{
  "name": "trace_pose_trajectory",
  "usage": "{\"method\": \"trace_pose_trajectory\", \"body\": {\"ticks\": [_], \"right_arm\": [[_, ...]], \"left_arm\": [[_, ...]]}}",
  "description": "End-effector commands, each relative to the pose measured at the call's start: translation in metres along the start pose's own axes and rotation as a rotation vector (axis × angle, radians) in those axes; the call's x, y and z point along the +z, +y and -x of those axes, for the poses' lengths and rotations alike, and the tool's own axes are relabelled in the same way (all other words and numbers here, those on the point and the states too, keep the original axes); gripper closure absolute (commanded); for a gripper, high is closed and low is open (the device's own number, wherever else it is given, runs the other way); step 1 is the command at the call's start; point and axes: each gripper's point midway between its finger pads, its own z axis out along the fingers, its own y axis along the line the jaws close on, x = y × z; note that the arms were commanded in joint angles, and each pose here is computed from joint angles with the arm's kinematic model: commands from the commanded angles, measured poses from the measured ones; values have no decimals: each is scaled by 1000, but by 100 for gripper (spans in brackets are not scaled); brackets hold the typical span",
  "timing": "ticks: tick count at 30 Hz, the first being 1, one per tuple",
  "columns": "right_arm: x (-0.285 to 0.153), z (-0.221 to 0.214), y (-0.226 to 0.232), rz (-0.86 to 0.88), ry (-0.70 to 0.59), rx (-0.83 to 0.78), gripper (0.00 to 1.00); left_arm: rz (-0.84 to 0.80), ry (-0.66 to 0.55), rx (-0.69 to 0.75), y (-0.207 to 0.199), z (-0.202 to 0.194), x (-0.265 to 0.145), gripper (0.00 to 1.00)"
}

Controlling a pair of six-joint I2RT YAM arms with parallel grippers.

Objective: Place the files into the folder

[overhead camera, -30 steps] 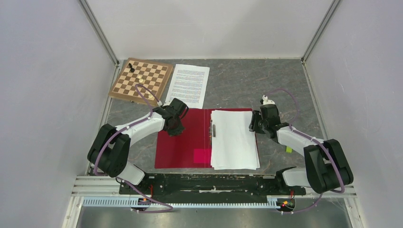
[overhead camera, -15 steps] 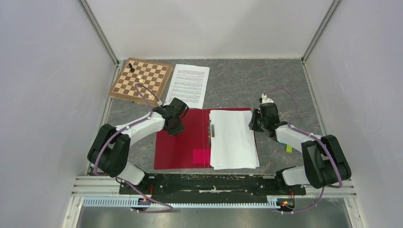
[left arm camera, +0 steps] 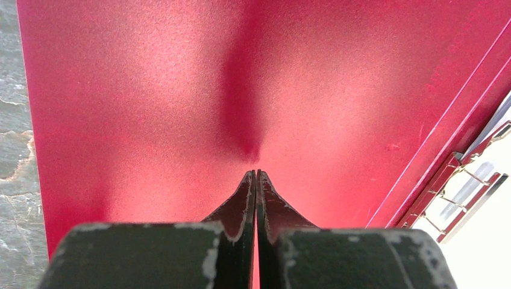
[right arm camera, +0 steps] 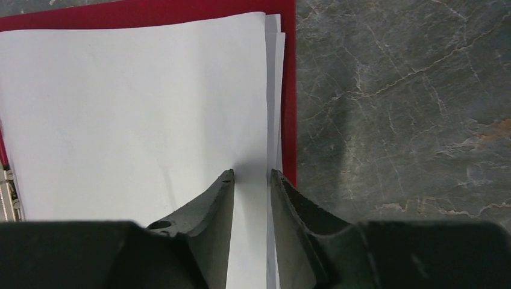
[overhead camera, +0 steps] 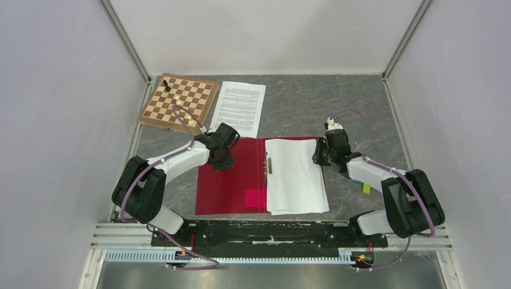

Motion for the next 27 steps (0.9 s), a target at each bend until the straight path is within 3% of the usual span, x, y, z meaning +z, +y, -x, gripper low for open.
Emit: {"method": "trace_pose_trajectory", "body": {"ticks": [1, 8, 15, 21, 23, 27], "right_arm": [[-3, 21, -3, -44, -49, -10, 66], [-15, 33, -7, -84, -60, -33, 45], [-19, 74, 29, 47, -116, -30, 19], [-9, 114, 77, 195, -158, -47, 13], [-4, 121, 85, 215, -160, -46, 12], [5, 133, 99, 271, -191, -30, 10]], "left_arm": [[-50, -35, 37, -18, 17, -9, 94], [-133, -103, 26, -50, 58, -28, 81], [-175, -235, -30, -76, 155, -20, 61], [-124, -312, 150, -70, 240, 21, 49], [-130, -302, 223, -68, 254, 35, 41], [-105, -289, 318, -63, 267, 56, 37]]}}
